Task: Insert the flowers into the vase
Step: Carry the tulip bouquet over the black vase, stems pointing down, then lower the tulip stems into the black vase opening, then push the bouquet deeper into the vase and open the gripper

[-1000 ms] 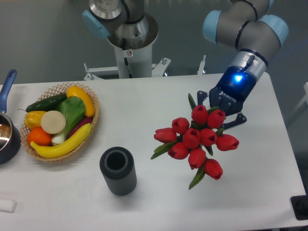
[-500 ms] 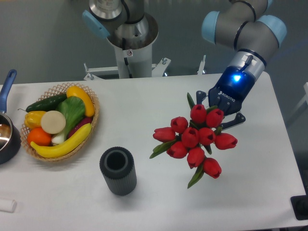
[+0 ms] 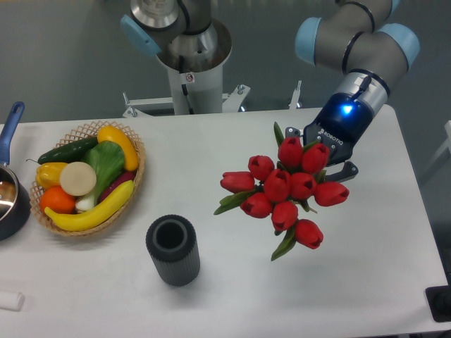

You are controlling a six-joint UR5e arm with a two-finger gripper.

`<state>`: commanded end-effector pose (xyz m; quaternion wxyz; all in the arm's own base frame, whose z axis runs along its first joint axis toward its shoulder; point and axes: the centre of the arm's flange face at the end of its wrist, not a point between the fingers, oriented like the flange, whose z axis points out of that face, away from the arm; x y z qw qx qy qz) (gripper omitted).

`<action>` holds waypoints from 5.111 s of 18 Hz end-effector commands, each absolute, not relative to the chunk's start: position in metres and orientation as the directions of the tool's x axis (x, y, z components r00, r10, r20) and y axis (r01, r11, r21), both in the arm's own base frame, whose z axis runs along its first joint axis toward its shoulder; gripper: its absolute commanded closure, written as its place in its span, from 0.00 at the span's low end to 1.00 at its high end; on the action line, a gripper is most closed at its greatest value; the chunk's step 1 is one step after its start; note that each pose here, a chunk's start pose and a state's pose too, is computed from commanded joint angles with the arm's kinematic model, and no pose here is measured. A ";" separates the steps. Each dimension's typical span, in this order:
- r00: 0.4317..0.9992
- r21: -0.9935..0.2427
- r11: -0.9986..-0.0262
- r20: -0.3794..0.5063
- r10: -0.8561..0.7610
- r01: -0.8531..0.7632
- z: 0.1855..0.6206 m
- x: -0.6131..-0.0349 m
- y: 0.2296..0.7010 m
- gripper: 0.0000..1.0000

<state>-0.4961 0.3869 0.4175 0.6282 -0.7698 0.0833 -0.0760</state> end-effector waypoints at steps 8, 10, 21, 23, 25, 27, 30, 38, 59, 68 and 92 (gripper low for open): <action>0.949 -0.994 -0.109 0.041 -0.313 0.007 0.414 -0.466 0.417 0.86; 0.937 -0.995 -0.098 0.034 -0.348 0.000 0.408 -0.449 0.431 0.86; 0.884 -0.998 -0.066 0.038 -0.465 0.008 0.414 -0.386 0.476 0.86; 0.881 -0.998 -0.054 0.044 -0.472 0.021 0.417 -0.384 0.477 0.86; 0.877 -0.998 -0.051 0.049 -0.479 0.028 0.417 -0.377 0.477 0.86; 0.873 -0.998 -0.053 0.054 -0.484 0.032 0.416 -0.373 0.479 0.86; 0.867 -0.997 -0.062 0.070 -0.494 0.045 0.407 -0.365 0.482 0.86; 0.862 -0.997 -0.063 0.070 -0.502 0.045 0.404 -0.365 0.488 0.85; 0.854 -0.992 -0.101 0.117 -0.507 0.077 0.357 -0.379 0.505 0.85; 0.855 -0.991 -0.123 0.114 -0.506 0.060 0.319 -0.372 0.502 0.84; 0.852 -0.988 -0.150 0.107 -0.512 0.034 0.256 -0.369 0.501 0.81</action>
